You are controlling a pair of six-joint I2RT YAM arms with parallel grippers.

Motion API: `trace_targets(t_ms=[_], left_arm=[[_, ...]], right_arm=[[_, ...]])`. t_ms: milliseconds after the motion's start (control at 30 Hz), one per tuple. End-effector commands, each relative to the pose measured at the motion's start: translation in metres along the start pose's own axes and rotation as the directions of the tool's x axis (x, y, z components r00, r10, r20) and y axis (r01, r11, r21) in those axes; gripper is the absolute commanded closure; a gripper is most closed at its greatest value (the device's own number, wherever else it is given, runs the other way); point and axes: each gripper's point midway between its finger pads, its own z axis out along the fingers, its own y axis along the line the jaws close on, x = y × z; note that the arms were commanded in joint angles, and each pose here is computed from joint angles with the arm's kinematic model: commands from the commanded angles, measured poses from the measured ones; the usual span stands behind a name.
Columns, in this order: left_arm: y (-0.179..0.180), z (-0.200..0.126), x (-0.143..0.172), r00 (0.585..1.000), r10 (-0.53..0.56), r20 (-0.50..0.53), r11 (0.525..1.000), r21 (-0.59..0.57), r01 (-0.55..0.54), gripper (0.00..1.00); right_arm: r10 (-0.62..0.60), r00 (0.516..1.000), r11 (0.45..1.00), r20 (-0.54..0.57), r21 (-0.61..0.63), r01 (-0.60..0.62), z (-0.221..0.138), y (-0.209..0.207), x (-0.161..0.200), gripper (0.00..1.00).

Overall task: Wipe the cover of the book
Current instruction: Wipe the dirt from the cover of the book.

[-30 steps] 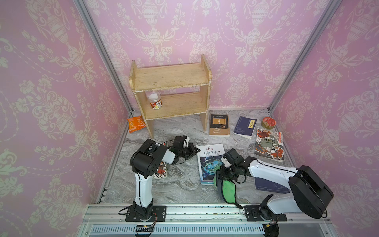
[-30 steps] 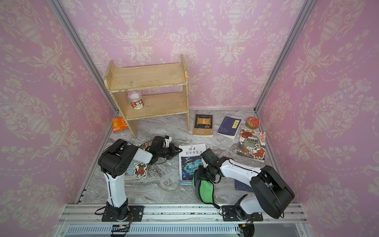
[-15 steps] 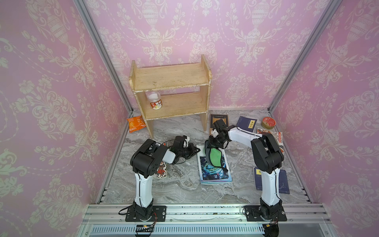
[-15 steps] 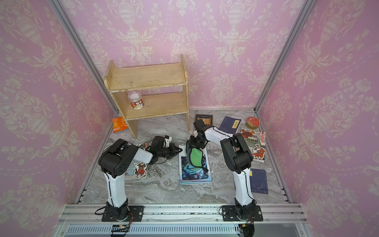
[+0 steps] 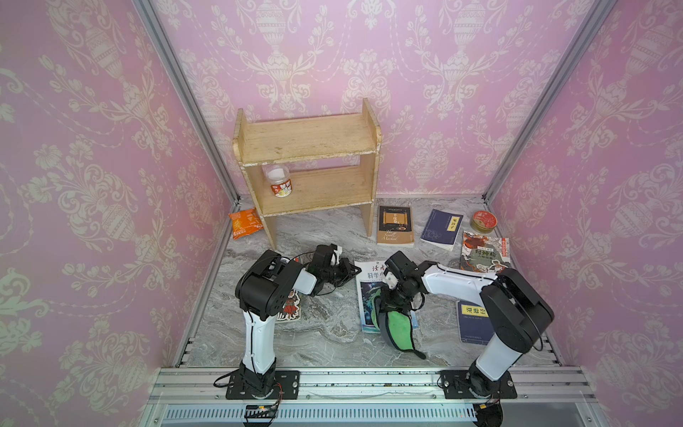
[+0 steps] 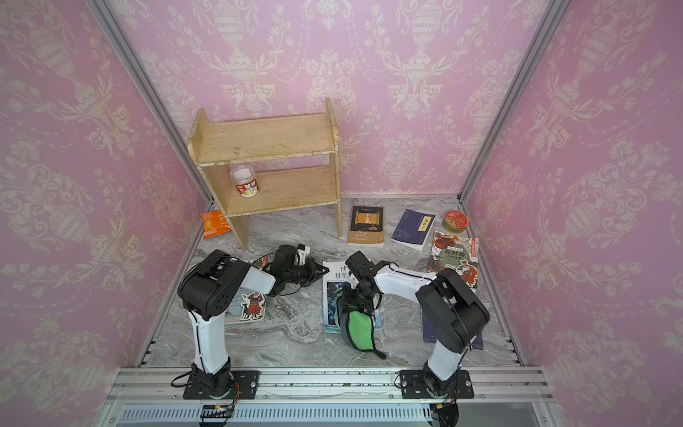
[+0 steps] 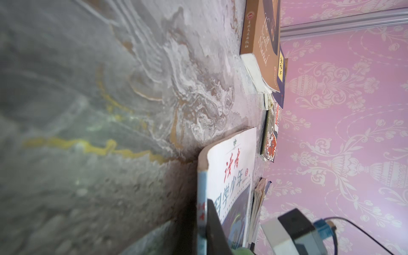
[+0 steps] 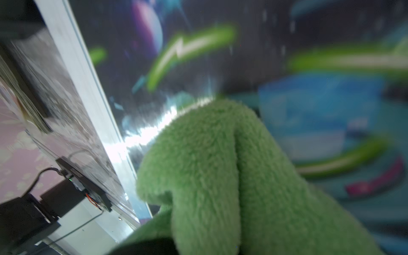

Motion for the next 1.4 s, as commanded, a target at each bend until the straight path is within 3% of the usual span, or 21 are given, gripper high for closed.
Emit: trace_targets(t_ms=[0,67,167,300,400,467,533,633,800,900,1000,1067,1167,1233,1300,1367], left_arm=[[0.027,-0.001,0.016,0.998,-0.056,-0.020,0.996,-0.077,0.055,1.00],[0.027,-0.002,0.017,0.998,-0.055,-0.015,0.995,-0.078,0.054,1.00],[0.035,-0.006,0.024,0.997,-0.071,-0.016,0.993,-0.095,0.069,1.00],[0.036,-0.005,0.022,0.998,-0.069,-0.012,0.993,-0.094,0.068,1.00],[0.036,-0.002,0.022,0.997,-0.073,-0.020,0.994,-0.088,0.071,1.00],[0.036,-0.001,0.022,0.997,-0.074,-0.026,0.994,-0.088,0.072,1.00],[0.037,-0.001,0.023,0.997,-0.076,-0.031,0.993,-0.092,0.072,1.00],[0.038,-0.002,0.025,0.996,-0.082,-0.040,0.992,-0.094,0.078,1.00],[0.035,-0.005,0.026,0.996,-0.083,-0.034,0.992,-0.094,0.080,1.00],[0.036,-0.008,0.028,0.996,-0.085,-0.029,0.991,-0.102,0.082,1.00],[0.038,-0.009,0.029,0.996,-0.089,-0.026,0.990,-0.111,0.086,1.00],[0.040,-0.009,0.028,0.996,-0.090,-0.023,0.990,-0.115,0.087,1.00],[0.040,-0.006,0.027,0.995,-0.095,-0.025,0.989,-0.115,0.091,1.00],[0.040,-0.004,0.026,0.994,-0.107,-0.032,0.989,-0.110,0.103,1.00],[0.038,-0.003,0.026,0.993,-0.110,-0.036,0.989,-0.103,0.105,1.00],[0.038,-0.003,0.027,0.993,-0.109,-0.042,0.989,-0.109,0.104,1.00]], right_arm=[[0.055,0.997,0.988,0.062,0.142,-0.064,0.012,-0.037,-0.065,1.00],[0.050,0.994,0.987,0.093,0.145,-0.063,0.009,-0.024,-0.098,1.00],[-0.005,0.999,0.991,0.044,0.133,-0.001,0.017,-0.005,-0.094,1.00],[-0.084,0.994,0.977,-0.063,0.193,0.095,0.035,-0.012,-0.016,1.00],[-0.057,0.988,0.977,-0.141,0.195,0.084,0.047,-0.034,0.062,1.00],[-0.036,0.986,0.981,-0.164,0.180,0.066,0.048,-0.046,0.094,1.00],[-0.036,0.984,0.983,-0.174,0.170,0.067,0.047,-0.053,0.104,1.00],[-0.064,0.989,0.978,-0.130,0.191,0.088,0.039,-0.052,0.070,1.00],[0.018,1.000,0.996,0.025,0.086,-0.020,0.027,-0.021,-0.057,1.00],[-0.063,0.997,0.995,0.037,0.075,0.060,0.026,0.011,-0.086,1.00],[-0.156,0.987,0.986,-0.049,0.055,0.158,0.039,0.035,-0.052,1.00],[-0.200,0.972,0.976,-0.127,0.057,0.208,0.051,0.033,-0.006,1.00],[-0.223,0.948,0.966,-0.225,0.078,0.246,0.060,0.007,0.069,1.00],[-0.223,0.942,0.962,-0.251,0.097,0.254,0.059,-0.012,0.098,1.00],[-0.212,0.948,0.959,-0.237,0.134,0.248,0.053,-0.032,0.104,1.00],[-0.188,0.965,0.965,-0.184,0.150,0.217,0.045,-0.042,0.085,1.00]])
